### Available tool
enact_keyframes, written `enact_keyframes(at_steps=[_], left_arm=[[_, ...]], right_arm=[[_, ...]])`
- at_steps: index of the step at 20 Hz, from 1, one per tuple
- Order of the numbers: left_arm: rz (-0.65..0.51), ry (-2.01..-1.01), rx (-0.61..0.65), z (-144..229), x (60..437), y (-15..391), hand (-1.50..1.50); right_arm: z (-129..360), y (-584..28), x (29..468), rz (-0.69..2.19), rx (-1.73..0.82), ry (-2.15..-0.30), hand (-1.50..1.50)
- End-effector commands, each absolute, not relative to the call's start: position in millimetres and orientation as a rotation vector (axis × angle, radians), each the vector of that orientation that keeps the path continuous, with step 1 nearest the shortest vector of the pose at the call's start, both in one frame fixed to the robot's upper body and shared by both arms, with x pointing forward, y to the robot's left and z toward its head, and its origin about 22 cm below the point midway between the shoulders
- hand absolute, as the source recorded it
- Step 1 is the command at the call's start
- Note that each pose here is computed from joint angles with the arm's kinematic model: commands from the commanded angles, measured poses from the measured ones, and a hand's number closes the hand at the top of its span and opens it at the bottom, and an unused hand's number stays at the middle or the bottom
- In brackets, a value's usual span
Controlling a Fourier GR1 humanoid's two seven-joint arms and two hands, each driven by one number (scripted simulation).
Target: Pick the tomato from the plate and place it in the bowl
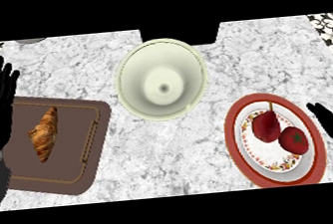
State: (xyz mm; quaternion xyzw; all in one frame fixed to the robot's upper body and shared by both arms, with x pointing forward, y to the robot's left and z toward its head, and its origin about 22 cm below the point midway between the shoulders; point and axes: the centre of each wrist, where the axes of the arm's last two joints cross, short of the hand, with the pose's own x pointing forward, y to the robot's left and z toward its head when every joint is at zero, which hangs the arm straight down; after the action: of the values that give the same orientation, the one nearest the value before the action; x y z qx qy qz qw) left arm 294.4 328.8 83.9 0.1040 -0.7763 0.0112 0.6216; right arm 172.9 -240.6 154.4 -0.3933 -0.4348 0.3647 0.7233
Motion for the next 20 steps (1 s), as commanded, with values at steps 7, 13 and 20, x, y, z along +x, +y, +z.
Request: enact_keyframes(at_steps=[7,13,20], left_arm=[[0.031,-1.791,0.25,70.4,298.1,319.3,0.0],[0.028,-1.792,0.254,88.9,289.7,327.4,0.0],[0.029,-1.782,0.234,86.0,295.6,351.0,0.0]], right_arm=[[123.1,-255.4,196.6,0.77,-0.874,-0.81,-1.5],[90.1,-277.1,186.7,0.757,-0.877,-0.815,-1.5],[96.7,-279.9,194.1,0.788,-0.86,-0.882,-1.5]])
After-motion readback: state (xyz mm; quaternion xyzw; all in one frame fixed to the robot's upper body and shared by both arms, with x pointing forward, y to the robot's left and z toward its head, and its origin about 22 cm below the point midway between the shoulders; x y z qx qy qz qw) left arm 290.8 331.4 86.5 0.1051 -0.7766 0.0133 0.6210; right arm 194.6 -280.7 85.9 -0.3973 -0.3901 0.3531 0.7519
